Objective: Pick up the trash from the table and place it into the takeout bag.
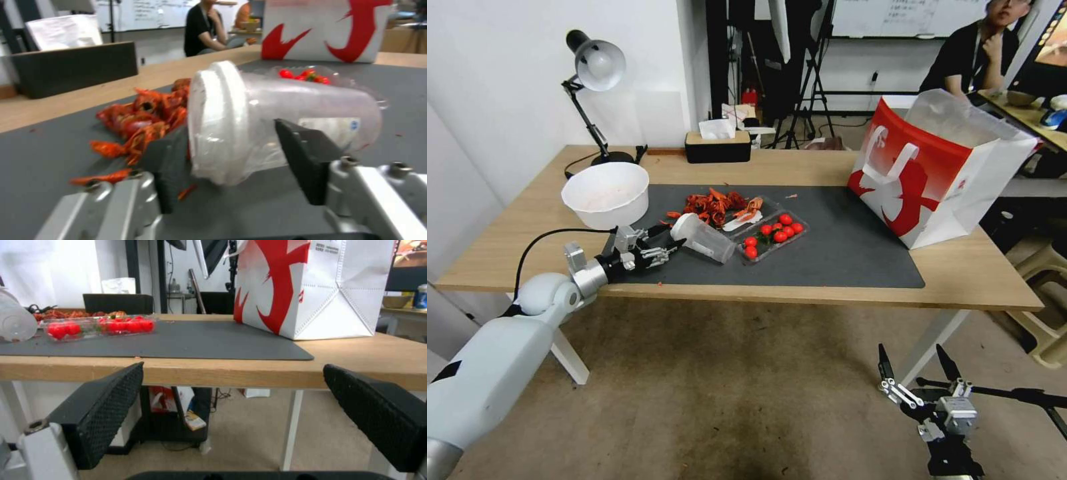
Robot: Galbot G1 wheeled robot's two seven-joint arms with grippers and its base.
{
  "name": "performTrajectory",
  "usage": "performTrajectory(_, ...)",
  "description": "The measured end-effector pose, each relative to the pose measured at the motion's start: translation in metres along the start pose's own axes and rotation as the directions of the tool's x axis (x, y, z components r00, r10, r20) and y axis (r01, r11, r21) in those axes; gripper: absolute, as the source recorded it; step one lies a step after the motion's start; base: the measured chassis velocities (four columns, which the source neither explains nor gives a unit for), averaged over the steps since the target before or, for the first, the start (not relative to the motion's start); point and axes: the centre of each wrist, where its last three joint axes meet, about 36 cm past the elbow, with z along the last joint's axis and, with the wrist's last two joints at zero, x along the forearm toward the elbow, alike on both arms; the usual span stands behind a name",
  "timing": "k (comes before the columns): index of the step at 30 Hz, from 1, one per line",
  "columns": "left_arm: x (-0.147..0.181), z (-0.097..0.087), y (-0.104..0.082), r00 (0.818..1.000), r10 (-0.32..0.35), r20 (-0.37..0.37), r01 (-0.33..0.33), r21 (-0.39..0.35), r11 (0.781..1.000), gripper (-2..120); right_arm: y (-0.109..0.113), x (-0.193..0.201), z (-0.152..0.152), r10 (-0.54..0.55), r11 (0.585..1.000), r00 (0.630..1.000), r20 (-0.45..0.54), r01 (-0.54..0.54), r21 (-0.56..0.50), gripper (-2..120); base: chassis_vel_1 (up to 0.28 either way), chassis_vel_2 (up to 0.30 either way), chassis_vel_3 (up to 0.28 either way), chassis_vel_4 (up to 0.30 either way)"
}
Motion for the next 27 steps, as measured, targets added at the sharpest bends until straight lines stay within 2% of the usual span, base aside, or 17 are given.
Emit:
performTrajectory(1,0.0000,0.0000,0.0000,1.000,0.000,0.000,0.000,0.000,1.000,50,0.0000,0.0000,0.0000,0.000,1.000,1.000,0.000,0.000,0.000,100,0.000,0.000,0.000,0.000)
performTrajectory(2,-0.0008,-0.0003,0.0014,1.000,0.022,0.005,-0.022,0.001,1.000,43,-0.0004,0.0006,0.0004,0.001,1.000,1.000,0.000,-0.001,0.001,100,0.000,0.000,0.000,0.000)
performTrajectory(5,-0.0014,-0.0001,0.0020,0.999,0.034,0.009,-0.034,0.003,0.999,36,-0.0009,0.0014,0.0009,0.002,1.000,1.000,0.000,-0.002,0.002,100,0.000,0.000,0.000,0.000)
performTrajectory(7,-0.0022,0.0006,0.0024,0.999,0.041,0.014,-0.041,0.003,0.999,24,-0.0011,0.0018,0.0013,0.003,1.000,1.000,0.000,-0.003,0.002,100,0.000,0.000,0.000,0.000)
performTrajectory(10,-0.0026,0.0009,0.0025,0.999,0.041,0.018,-0.041,0.003,0.999,18,-0.0012,0.0019,0.0015,0.003,1.000,1.000,-0.001,-0.003,0.002,100,0.000,0.000,0.000,0.000)
performTrajectory(27,0.0004,-0.0001,0.0052,0.999,0.024,0.045,-0.025,0.012,1.000,17,-0.0009,-0.0002,0.0007,0.003,1.000,1.000,0.001,-0.003,0.002,100,0.000,0.000,0.000,0.000)
